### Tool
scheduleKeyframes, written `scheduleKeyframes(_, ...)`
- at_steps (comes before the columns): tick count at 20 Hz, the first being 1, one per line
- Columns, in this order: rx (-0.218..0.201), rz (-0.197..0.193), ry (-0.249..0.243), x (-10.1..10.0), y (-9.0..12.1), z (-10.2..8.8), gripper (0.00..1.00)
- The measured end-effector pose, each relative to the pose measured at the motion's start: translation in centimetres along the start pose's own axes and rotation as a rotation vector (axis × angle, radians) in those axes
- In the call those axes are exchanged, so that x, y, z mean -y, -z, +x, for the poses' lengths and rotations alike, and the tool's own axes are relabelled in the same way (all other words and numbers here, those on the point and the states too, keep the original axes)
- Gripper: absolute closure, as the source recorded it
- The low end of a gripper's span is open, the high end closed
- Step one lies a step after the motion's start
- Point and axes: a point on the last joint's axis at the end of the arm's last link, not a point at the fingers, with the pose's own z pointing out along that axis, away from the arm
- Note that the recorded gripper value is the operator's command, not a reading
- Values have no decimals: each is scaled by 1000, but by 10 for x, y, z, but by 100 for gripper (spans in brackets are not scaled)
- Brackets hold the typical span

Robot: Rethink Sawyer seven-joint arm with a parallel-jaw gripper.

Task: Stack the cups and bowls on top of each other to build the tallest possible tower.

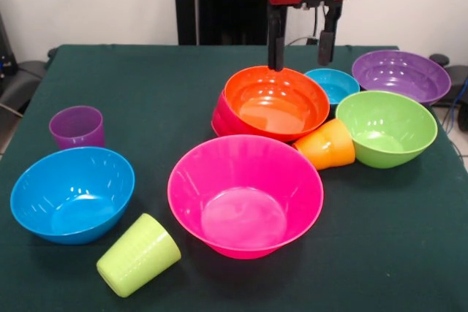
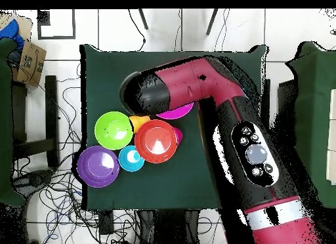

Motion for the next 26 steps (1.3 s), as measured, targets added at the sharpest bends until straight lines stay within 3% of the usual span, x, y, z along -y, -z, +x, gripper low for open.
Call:
scheduleKeyframes(12, 57, 43, 6, 3, 8, -6, 0)
scheduleKeyframes(26, 50, 68, -18, 21, 3, 3, 0)
